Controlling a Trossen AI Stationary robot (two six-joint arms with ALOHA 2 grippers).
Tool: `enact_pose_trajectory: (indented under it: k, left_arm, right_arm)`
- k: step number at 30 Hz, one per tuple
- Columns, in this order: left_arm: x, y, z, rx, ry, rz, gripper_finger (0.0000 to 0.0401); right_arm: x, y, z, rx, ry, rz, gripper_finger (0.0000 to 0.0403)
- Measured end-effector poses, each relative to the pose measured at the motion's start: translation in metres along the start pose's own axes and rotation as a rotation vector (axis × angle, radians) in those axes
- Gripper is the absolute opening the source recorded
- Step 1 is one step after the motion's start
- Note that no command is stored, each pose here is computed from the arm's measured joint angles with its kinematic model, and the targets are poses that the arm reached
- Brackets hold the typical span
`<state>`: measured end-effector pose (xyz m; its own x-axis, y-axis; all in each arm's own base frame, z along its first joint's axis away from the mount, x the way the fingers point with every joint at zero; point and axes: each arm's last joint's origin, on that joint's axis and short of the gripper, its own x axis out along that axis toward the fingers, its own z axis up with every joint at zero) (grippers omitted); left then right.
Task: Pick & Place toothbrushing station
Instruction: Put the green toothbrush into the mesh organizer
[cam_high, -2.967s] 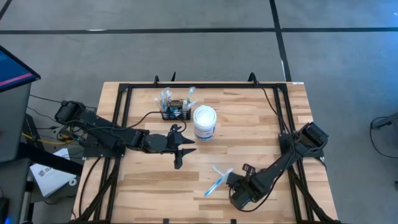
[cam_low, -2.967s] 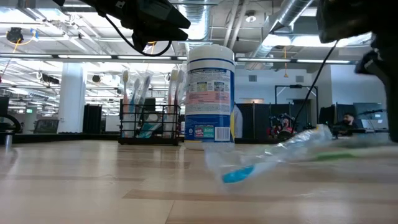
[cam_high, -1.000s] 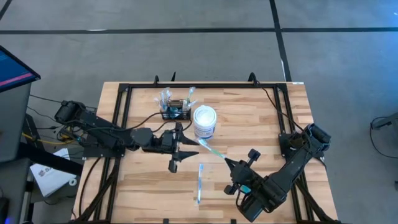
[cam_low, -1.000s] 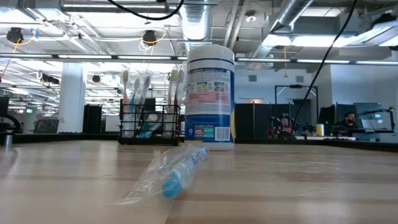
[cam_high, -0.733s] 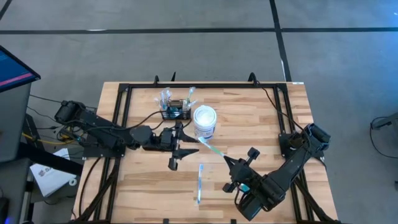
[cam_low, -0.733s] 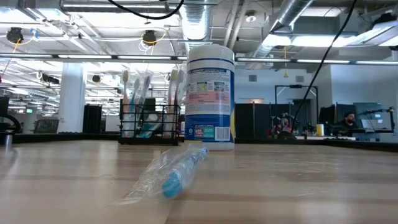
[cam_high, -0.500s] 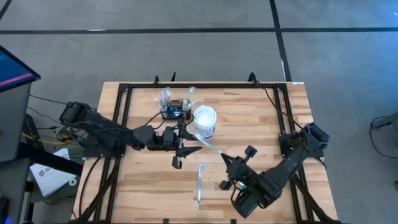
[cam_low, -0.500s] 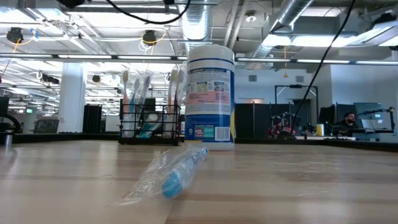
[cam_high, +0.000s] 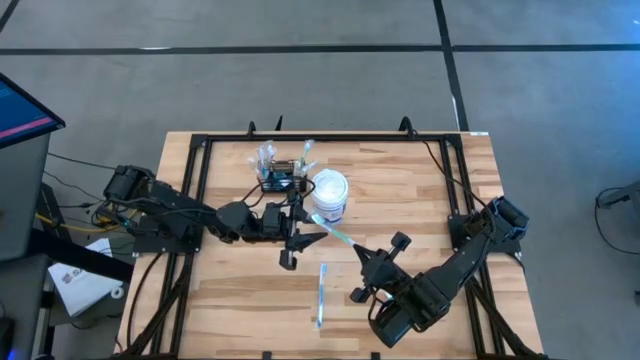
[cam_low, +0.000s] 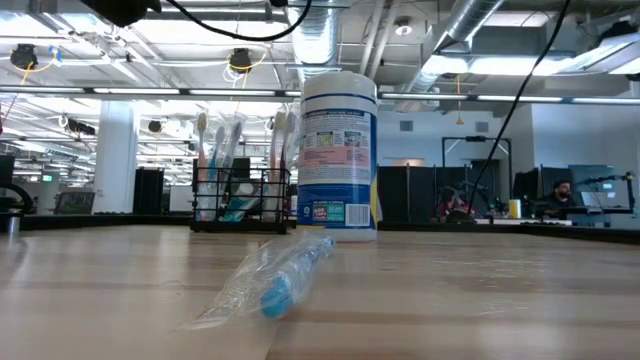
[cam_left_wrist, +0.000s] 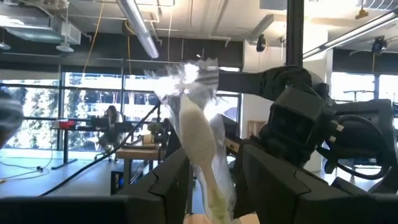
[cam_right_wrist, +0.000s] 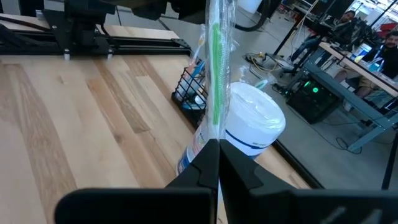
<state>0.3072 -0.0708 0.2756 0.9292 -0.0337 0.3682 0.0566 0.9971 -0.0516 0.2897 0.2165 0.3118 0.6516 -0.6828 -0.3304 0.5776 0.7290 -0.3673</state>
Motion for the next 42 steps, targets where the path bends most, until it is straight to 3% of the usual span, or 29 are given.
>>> enact_pose_trajectory:
  k: [5,13,22,30,42]
  left_arm:
    - [0.0,0.0,0.0,-0.001,0.004,-0.001,0.012]
    - [0.0,0.0,-0.001,-0.001,0.01,-0.003,0.0012]
    - [-0.001,0.0,0.003,0.0,0.021,-0.001,0.0007]
    - [-0.015,0.002,0.027,-0.026,0.171,0.002,0.0006]
    - [-0.047,-0.003,0.048,0.007,0.393,0.169,0.0006]
  right_arm:
    - [0.0,0.001,0.0,0.007,-0.001,0.002,0.0]
    - [0.007,-0.001,0.002,0.014,0.006,-0.015,0.0]
    - [0.005,-0.001,0.001,0.012,0.001,-0.013,0.0]
    - [-0.002,0.001,-0.001,-0.001,-0.005,0.004,0.0]
    - [0.001,0.001,0.0,0.012,0.015,0.01,0.0]
